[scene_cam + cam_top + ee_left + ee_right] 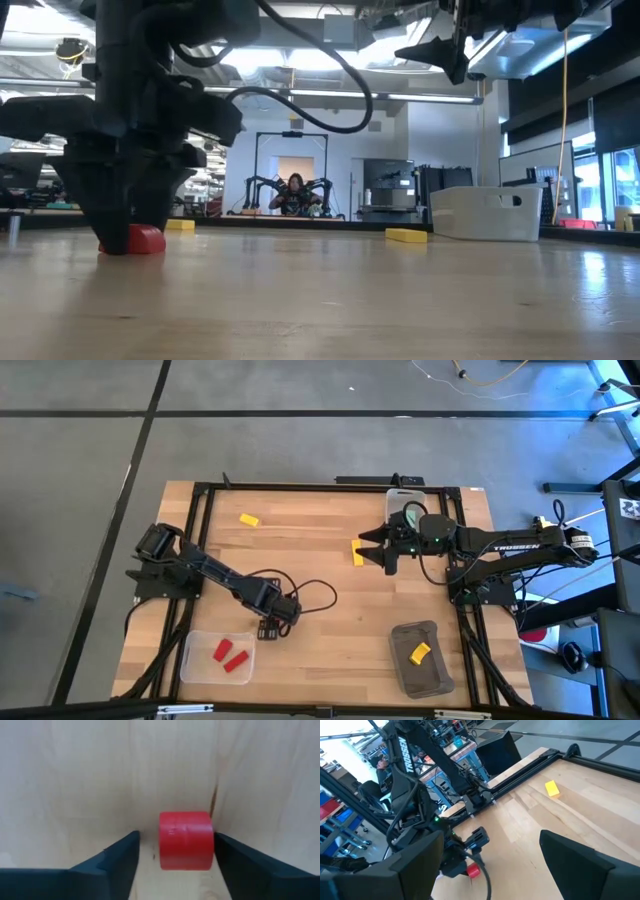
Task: Sort & place blocks by color
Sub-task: Put the red block into the white bin
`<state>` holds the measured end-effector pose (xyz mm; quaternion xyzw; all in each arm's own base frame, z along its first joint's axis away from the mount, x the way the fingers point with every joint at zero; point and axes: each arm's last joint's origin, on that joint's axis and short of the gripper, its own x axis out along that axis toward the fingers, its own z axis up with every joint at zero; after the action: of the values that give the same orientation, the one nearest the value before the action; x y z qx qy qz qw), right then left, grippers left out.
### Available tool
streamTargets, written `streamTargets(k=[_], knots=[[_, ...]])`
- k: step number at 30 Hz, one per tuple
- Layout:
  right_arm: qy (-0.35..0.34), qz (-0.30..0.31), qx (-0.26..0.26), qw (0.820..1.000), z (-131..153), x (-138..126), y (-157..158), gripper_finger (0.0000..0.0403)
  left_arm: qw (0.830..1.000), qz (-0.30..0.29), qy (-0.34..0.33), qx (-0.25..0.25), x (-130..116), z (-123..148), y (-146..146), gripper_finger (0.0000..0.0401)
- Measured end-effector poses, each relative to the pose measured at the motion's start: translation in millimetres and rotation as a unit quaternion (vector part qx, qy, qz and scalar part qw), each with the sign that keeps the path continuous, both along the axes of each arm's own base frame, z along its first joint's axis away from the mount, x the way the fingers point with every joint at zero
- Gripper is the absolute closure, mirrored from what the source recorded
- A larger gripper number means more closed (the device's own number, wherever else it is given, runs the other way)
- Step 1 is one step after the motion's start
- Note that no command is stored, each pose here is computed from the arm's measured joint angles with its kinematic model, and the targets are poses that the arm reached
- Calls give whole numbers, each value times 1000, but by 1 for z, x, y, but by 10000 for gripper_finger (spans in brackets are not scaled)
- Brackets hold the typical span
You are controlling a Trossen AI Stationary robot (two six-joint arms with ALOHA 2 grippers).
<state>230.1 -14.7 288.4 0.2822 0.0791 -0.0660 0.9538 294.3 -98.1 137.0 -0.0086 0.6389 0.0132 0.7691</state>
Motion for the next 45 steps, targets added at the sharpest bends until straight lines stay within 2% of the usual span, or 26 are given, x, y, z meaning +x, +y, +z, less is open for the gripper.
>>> streamTargets(k=[7, 10, 13, 17, 20, 23, 27, 31, 34, 36, 37, 39, 45], knots=[[0, -6, -1, 1000, 0, 0, 0, 73, 1000, -13, -6, -9, 0, 4, 0, 278], [0, -6, -1, 1000, 0, 0, 0, 73, 1000, -10, -16, 0, -2, 13, 9, 282], [0, -6, 0, 1000, 0, 0, 0, 73, 999, 8, -47, 20, -7, 38, 24, 282], [-2, -7, 3, 1000, 0, 0, 0, 73, 991, 47, -118, 28, -19, 72, 50, 282], [-2, -9, 13, 1000, 0, 0, 0, 73, 976, 93, -194, 29, -35, 95, 72, 282], [-2, -9, 14, 1000, 0, 0, 0, 73, 950, 144, -277, 12, -53, 112, 89, 282], [-5, -12, 25, 1000, 0, 0, 0, 73, 893, 204, -401, -20, -75, 125, 103, 282], [-5, -19, 24, 999, -1, 2, -1, 73, 819, 244, -515, -65, -91, 129, 109, 282], [-2, -20, 20, 1000, -3, 3, -1, 73, 762, 251, -587, -106, -100, 127, 108, 282], [4, -17, 4, 1000, -4, 4, -1, 73, 731, 244, -622, -138, -105, 125, 107, 282], [6, -14, -9, 1000, -4, 4, -1, 73, 721, 240, -632, -148, -107, 123, 107, 282], [9, -8, -41, 999, -4, 5, -1, 73, 715, 239, -637, -160, -109, 121, 106, 282], [26, 23, -172, 985, -5, 5, -1, 73, 716, 240, -636, -161, -110, 120, 106, 282]])
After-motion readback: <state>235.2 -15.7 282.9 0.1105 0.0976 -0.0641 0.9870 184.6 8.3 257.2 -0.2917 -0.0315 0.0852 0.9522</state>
